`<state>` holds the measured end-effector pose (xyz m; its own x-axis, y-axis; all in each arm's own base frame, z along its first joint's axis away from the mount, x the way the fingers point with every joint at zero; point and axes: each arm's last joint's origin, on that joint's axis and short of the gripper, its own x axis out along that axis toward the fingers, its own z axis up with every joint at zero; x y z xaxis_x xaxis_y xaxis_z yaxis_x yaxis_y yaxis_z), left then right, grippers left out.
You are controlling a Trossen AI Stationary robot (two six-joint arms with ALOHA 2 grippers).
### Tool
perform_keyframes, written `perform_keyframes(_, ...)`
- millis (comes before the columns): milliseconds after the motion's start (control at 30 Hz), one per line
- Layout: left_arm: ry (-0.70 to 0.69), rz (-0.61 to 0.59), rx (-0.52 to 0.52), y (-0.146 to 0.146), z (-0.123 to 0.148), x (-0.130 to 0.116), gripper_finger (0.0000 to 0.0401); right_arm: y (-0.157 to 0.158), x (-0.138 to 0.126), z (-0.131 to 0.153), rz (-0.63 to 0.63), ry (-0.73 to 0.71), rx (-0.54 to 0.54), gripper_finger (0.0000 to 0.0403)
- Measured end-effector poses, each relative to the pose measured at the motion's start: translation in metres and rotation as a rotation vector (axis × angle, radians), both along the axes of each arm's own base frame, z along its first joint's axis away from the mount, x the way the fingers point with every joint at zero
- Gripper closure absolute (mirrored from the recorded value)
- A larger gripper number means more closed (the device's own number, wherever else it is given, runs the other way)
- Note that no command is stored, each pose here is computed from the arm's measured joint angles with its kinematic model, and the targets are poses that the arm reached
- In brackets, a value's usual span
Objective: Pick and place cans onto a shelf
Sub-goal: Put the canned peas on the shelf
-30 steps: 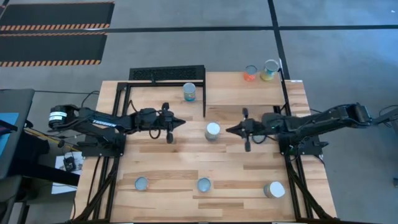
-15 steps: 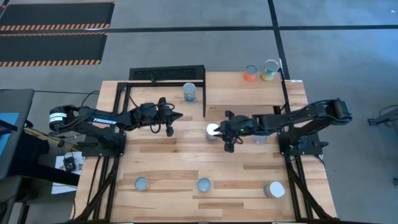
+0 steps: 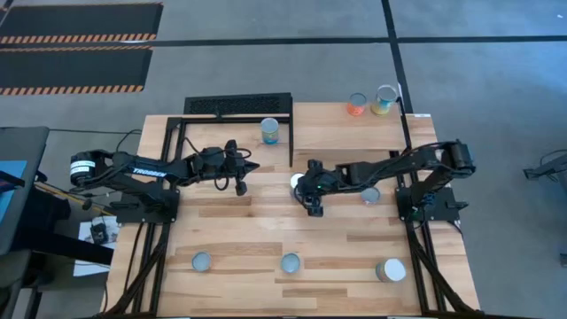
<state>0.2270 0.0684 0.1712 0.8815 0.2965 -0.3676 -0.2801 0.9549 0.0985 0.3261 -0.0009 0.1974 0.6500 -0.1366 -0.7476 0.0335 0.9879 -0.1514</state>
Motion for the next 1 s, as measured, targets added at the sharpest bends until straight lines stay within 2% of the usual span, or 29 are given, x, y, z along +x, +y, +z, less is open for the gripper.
perform_keyframes(167,0.003,0.000,-0.001,0.000,0.000,0.000,0.0401,-0.001,0.007,-0.001,0.006,0.011,-0.049,0.0293)
perform_keyframes(533,0.015,0.000,-0.005,0.000,-0.001,-0.001,0.0401,-0.004,0.006,0.000,-0.003,0.032,-0.058,0.0392)
perform_keyframes(667,0.015,0.000,-0.004,0.000,-0.001,-0.001,0.0401,-0.005,0.005,0.003,-0.014,0.034,-0.049,0.0390)
perform_keyframes(800,0.015,0.000,-0.004,0.000,-0.001,-0.001,0.0401,-0.003,0.007,0.018,-0.037,0.061,-0.019,0.0395)
perform_keyframes(1000,0.021,-0.007,-0.006,-0.002,-0.002,0.000,0.0401,-0.003,0.011,0.069,-0.152,0.057,0.054,0.0396)
